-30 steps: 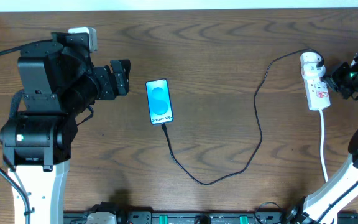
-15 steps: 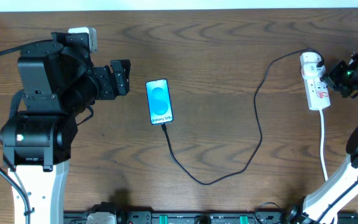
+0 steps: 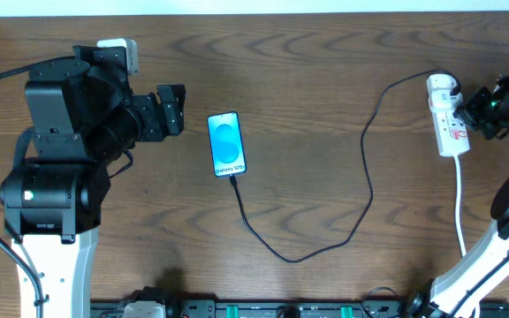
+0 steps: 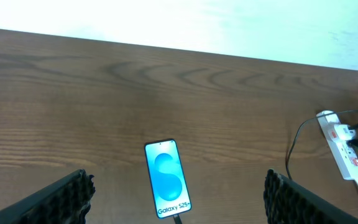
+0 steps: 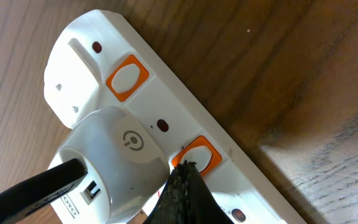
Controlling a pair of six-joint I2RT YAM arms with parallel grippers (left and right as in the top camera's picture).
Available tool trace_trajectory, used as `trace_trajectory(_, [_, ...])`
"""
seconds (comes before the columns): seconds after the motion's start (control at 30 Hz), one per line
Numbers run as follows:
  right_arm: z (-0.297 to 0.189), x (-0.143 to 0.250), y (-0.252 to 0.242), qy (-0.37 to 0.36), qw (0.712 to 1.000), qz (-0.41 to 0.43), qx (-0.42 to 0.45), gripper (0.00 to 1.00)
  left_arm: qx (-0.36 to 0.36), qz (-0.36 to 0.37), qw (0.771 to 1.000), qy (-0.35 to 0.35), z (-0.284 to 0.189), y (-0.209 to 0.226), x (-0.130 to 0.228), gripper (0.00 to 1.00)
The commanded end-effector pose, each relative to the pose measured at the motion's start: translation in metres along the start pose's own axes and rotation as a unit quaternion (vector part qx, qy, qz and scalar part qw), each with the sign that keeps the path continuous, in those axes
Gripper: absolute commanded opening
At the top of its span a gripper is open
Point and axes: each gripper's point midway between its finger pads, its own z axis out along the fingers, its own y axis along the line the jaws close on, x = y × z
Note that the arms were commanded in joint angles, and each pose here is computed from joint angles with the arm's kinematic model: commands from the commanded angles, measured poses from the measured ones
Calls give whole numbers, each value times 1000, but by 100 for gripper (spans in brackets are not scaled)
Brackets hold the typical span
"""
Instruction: Plug charger to phone and switch on socket
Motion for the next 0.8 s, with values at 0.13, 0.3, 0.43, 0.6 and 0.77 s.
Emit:
trace_trajectory(0.13, [22, 17, 16, 30, 998, 12, -47, 1, -5, -6, 1000, 2, 2, 3, 1, 89])
trace_trajectory(0.3, [10, 2, 27, 24, 992, 24, -121, 1, -5, -6, 1000, 2, 2, 3, 1, 89])
trace_trajectory(0.43, [7, 1, 23, 26, 991, 30, -126, 1, -5, -6, 1000, 2, 2, 3, 1, 89])
trace_trajectory(0.6, [7, 3, 23, 30, 992, 28, -122, 1, -5, -6, 1000, 2, 2, 3, 1, 89])
trace_trajectory(0.77, [4, -8, 15, 5, 995, 21, -102, 1, -5, -6, 1000, 2, 2, 3, 1, 89])
